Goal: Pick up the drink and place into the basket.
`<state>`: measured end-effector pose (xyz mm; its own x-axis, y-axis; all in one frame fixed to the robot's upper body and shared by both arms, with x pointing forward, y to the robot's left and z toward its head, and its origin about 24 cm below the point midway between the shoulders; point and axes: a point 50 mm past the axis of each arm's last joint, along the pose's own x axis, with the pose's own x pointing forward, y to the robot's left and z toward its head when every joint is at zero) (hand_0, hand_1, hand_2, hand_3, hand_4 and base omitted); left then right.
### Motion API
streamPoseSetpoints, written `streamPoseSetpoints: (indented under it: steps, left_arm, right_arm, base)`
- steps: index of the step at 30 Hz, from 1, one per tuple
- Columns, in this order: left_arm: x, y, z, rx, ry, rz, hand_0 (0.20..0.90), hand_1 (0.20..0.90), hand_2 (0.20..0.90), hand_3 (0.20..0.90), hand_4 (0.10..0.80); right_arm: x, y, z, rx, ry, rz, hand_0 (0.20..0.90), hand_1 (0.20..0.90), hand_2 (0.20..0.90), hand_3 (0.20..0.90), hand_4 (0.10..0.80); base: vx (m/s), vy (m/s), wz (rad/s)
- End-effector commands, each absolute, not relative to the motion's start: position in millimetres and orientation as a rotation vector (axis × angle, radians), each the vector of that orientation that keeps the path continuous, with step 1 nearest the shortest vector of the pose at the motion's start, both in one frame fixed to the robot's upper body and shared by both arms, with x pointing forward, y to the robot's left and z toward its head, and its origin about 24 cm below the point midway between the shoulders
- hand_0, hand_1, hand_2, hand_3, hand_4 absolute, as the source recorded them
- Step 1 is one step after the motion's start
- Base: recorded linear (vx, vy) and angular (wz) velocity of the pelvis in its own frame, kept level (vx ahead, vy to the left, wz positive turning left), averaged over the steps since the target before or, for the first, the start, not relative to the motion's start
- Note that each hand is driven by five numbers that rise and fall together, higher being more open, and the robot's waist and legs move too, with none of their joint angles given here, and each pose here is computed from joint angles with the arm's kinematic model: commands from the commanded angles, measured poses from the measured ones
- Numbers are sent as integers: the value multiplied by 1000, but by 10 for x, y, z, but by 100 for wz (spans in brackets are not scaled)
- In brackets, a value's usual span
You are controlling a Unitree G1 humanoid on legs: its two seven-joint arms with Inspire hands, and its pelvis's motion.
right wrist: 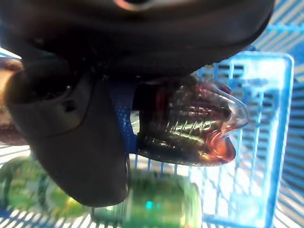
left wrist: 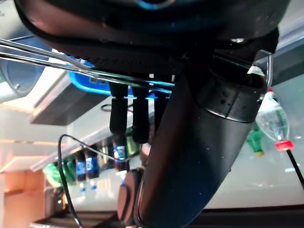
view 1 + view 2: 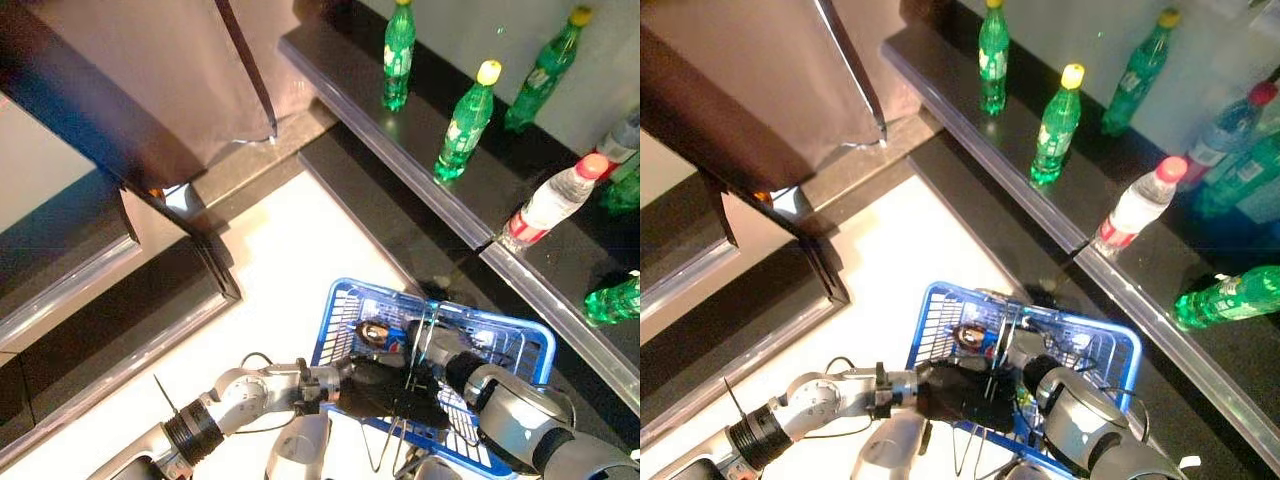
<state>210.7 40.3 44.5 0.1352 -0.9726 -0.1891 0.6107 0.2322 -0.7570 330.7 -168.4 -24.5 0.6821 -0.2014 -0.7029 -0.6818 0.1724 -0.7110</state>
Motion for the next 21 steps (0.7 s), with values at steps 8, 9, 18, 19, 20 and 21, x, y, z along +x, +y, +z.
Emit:
streamPoseSetpoints:
  steps: [8, 9, 18, 19, 20, 21]
  left_arm:
    - [1677, -150, 1641, -957, 320, -1899, 300, 300, 300, 200, 100]
    - [1683, -147, 1653, -957, 313, -1895, 300, 300, 300, 200, 100]
    - [1710, -110, 1756, -980, 265, -1856, 300, 300, 300, 200, 100]
    - [1726, -105, 1772, -993, 259, -1841, 300, 300, 300, 200, 100]
    - [1747, -93, 1784, -1003, 255, -1824, 300, 300, 300, 200, 100]
    - [1779, -71, 1799, -1011, 244, -1800, 300, 300, 300, 200, 100]
  right_arm:
    - [3826, -1551, 523, -1608, 600, 173, 300, 300, 300, 200, 100]
    - [3811, -1579, 505, -1613, 611, 154, 300, 300, 300, 200, 100]
    - [3805, -1508, 483, -1517, 492, 94, 900, 900, 900, 900, 800]
    - [3818, -1489, 503, -1492, 474, 101, 900, 900, 900, 900, 800]
    - [3830, -1463, 525, -1465, 449, 104, 900, 900, 900, 900, 800]
    - [3845, -1430, 557, -1439, 410, 109, 900, 900, 900, 900, 800]
  base:
    - [0, 0, 0]
    - [-51, 19, 3]
    - [-29, 6, 1]
    - [0, 0, 0]
    - [0, 0, 0]
    - [0, 0, 0]
